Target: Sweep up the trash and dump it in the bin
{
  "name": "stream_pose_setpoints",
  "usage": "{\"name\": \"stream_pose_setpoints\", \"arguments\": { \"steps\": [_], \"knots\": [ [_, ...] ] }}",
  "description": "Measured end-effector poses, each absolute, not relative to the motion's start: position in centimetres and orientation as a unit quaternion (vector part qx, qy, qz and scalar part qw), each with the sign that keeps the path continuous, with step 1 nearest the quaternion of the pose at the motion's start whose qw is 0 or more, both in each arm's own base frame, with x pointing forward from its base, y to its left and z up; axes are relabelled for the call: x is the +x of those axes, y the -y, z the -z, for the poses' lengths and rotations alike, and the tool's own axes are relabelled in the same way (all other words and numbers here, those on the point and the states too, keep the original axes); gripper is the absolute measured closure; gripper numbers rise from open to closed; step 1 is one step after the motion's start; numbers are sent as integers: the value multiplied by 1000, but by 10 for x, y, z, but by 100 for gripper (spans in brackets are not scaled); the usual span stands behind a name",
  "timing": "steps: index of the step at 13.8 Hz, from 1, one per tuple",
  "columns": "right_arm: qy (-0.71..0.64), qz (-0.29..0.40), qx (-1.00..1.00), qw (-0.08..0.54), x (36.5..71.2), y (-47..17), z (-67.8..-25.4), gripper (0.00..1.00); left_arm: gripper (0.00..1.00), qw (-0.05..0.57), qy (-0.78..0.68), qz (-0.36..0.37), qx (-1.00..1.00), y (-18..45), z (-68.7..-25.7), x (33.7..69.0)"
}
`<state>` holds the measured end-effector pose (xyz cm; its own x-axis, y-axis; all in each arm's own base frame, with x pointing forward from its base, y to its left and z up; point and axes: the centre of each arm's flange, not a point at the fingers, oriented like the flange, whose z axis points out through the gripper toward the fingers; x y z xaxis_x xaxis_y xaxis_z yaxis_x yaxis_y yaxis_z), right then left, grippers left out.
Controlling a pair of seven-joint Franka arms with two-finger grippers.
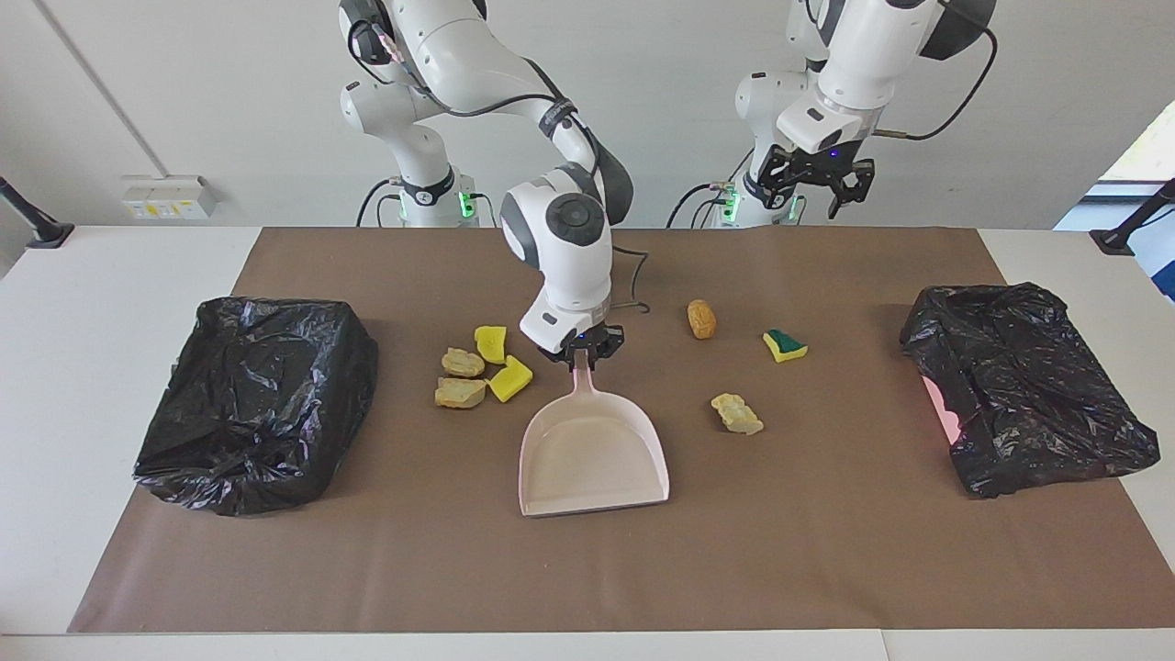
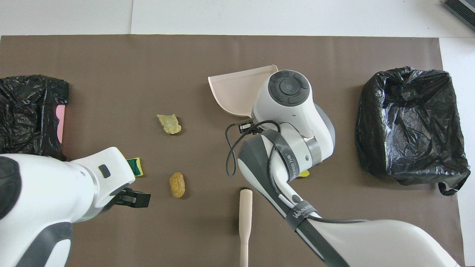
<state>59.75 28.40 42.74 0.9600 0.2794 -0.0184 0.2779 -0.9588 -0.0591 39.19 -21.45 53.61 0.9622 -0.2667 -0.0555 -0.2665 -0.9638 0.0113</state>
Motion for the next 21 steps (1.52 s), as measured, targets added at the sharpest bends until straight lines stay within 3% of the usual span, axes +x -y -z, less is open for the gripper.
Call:
{"name": "stream_pose_setpoints", "arguments": {
  "steps": [5, 9, 12, 18, 19, 21],
  "knots": [
    [311, -6, -950, 31, 602, -196, -493, 68, 0, 31, 114, 18, 993, 315, -476, 326],
    [463, -17, -886, 25, 609, -160, -477, 68, 0, 30, 103, 25, 994, 389, -407, 267],
    [543, -50, -838, -37, 613, -155, -457, 68, 0, 25, 101, 35, 994, 424, -365, 240],
    [650, -82, -755, -38, 616, -147, -431, 68, 5, 9, 98, 48, 994, 447, -344, 200],
    [655, -85, -750, -36, 615, -148, -426, 68, 10, 7, 90, 49, 995, 447, -342, 199],
    [661, -84, -745, -35, 612, -153, -414, 68, 37, 1, 82, 53, 995, 446, -340, 200]
  ]
}}
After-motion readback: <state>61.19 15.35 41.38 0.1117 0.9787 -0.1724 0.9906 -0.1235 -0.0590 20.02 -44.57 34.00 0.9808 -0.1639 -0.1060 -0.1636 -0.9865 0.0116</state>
